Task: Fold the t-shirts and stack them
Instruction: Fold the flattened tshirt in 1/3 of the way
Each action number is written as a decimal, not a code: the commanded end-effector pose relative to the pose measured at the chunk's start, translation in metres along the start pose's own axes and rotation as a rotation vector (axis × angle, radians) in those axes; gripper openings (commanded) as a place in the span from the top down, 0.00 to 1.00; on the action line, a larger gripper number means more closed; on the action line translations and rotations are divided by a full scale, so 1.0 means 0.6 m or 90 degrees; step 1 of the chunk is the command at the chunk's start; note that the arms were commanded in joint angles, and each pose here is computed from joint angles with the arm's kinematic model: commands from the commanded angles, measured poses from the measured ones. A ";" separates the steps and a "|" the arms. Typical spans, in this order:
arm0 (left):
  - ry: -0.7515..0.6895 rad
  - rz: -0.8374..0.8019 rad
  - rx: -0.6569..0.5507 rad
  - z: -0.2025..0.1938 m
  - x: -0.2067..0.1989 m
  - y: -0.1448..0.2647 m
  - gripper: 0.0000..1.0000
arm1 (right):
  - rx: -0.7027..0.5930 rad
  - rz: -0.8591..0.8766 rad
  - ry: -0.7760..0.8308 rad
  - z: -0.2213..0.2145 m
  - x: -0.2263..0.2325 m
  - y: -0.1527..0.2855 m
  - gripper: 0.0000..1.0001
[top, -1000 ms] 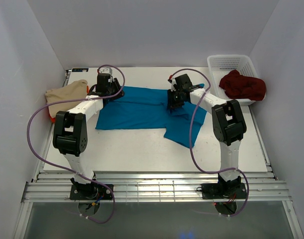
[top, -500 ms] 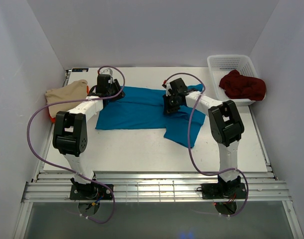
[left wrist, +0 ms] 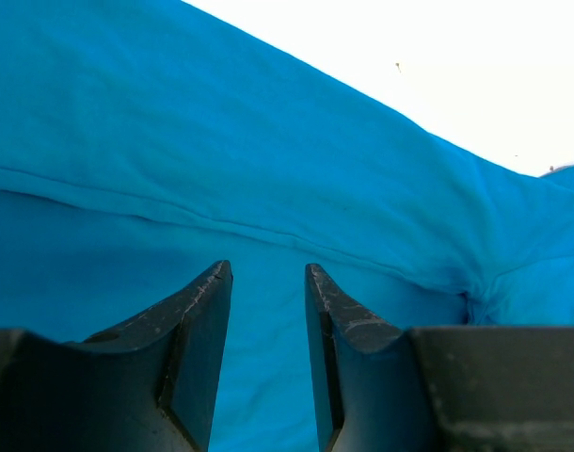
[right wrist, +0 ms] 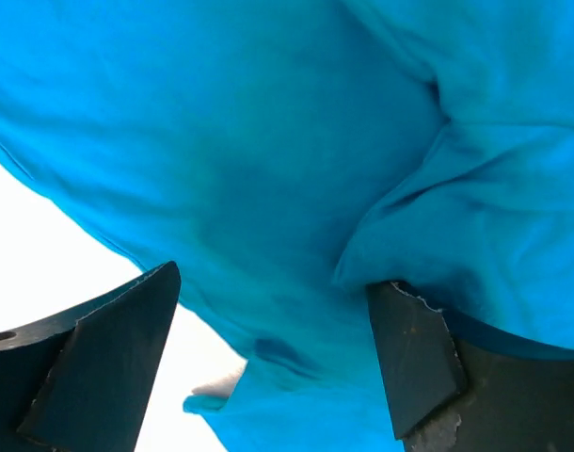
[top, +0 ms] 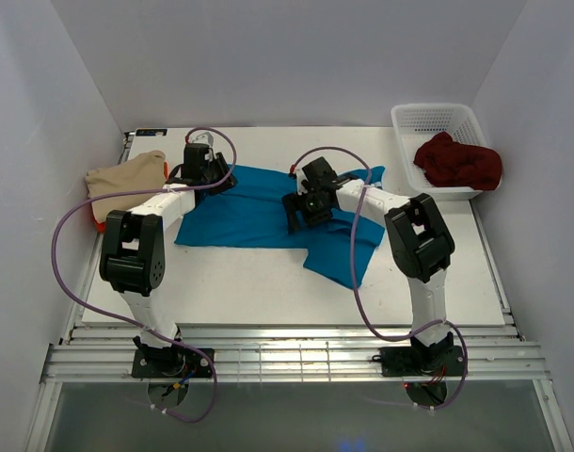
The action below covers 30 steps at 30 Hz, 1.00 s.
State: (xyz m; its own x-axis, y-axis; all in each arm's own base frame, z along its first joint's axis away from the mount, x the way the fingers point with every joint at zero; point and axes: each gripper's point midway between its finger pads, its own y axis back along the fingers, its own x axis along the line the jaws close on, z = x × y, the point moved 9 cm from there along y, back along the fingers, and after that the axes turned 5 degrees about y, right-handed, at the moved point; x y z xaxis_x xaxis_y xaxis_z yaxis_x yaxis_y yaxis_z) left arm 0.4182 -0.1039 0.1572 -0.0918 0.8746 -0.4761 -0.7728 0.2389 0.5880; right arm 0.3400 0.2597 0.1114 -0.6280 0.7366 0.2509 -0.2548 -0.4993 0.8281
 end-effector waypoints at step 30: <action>-0.002 -0.033 -0.028 0.008 -0.013 0.032 0.53 | -0.087 -0.316 -0.006 0.047 -0.087 0.051 0.92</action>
State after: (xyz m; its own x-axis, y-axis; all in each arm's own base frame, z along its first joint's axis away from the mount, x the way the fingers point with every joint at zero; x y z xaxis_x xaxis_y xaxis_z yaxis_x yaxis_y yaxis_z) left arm 0.4082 -0.1036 0.1442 -0.1090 0.8688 -0.4830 -0.7504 0.2468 0.6132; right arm 0.3690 0.2194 0.1152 -0.4497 0.8851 -0.1201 -0.5185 -0.1492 0.8420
